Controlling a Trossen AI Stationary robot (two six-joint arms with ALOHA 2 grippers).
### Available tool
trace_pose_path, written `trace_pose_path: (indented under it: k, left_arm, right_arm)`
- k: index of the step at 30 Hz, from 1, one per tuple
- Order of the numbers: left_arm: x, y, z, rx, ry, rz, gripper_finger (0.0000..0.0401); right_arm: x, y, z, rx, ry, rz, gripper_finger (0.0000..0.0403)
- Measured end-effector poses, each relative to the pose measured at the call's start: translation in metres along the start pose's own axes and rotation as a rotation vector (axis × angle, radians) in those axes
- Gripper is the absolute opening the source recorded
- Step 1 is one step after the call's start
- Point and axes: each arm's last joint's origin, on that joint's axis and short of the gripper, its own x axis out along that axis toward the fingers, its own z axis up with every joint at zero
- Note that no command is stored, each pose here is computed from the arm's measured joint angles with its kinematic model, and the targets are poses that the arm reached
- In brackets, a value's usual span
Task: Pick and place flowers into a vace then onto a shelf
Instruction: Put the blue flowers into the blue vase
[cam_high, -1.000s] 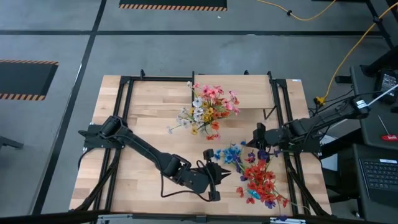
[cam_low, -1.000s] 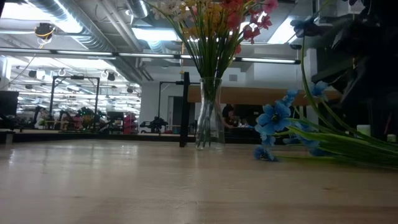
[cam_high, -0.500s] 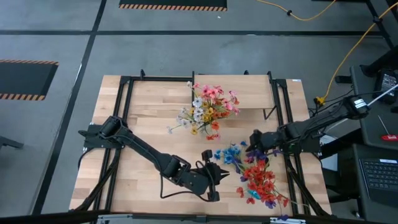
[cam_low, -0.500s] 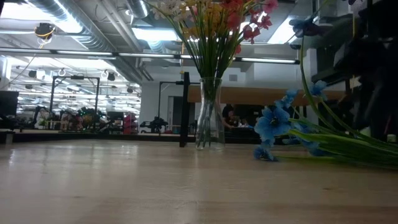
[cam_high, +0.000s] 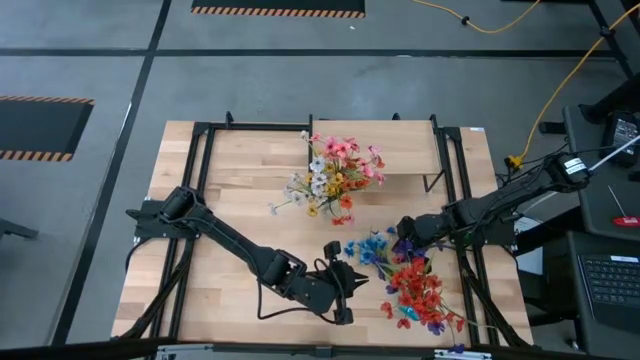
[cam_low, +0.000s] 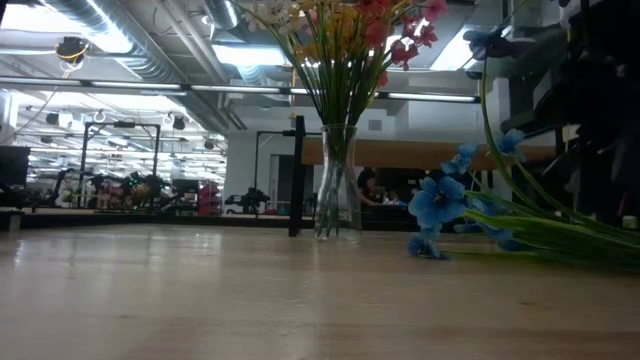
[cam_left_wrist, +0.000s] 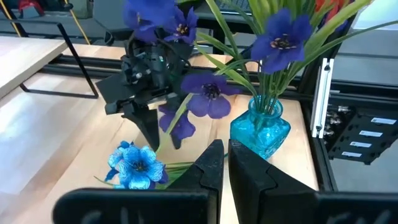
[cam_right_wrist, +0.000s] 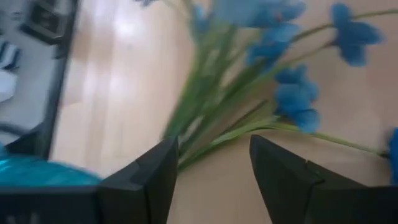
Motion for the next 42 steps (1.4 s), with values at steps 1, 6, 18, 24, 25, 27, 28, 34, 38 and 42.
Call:
trace_pose_path:
  k: [1, 6, 18, 24, 25, 27, 28, 34, 38, 42]
  left_arm:
    - [0.000, 0.000, 0.000, -0.005, 0.001, 0.000, 0.0018]
    - [0.000, 0.000, 0.000, -0.011, 0.002, -0.003, 0.0018]
    - [0.000, 0.000, 0.000, -0.041, 0.002, -0.004, 0.0017]
    - [0.000, -0.001, 0.000, -0.040, 0.004, -0.007, 0.0017]
    - [0.000, -0.001, 0.000, -0.040, 0.005, -0.007, 0.0017]
    - [0.000, 0.000, -0.001, -0.038, 0.007, -0.007, 0.0017]
    - [0.000, 0.000, -0.001, -0.036, 0.008, -0.006, 0.0017]
    - [0.000, 0.000, -0.001, 0.011, 0.010, -0.006, 0.0017]
    - [0.000, 0.000, -0.001, 0.043, 0.010, -0.006, 0.0017]
    - [0.000, 0.000, -0.002, 0.064, 0.024, -0.001, 0.0017]
  right_arm:
    - [0.001, -0.001, 0.000, 0.011, -0.003, -0.022, 0.0202]
    - [0.008, -0.003, -0.001, 0.052, 0.008, -0.049, 0.0203]
    - [0.026, -0.009, -0.006, 0.138, 0.058, -0.088, 0.0204]
    - [0.033, -0.007, -0.001, 0.128, 0.005, -0.049, 0.0204]
    - [0.034, -0.007, -0.001, 0.128, 0.008, -0.051, 0.0204]
    - [0.036, -0.009, -0.003, 0.129, 0.016, -0.073, 0.0204]
    - [0.038, -0.009, -0.003, 0.130, 0.016, -0.080, 0.0204]
    - [0.044, -0.011, -0.003, 0.128, -0.003, -0.090, 0.0204]
    - [0.045, -0.010, 0.000, 0.122, -0.030, -0.077, 0.0202]
    - [0.045, -0.011, 0.000, 0.125, -0.049, -0.116, 0.0176]
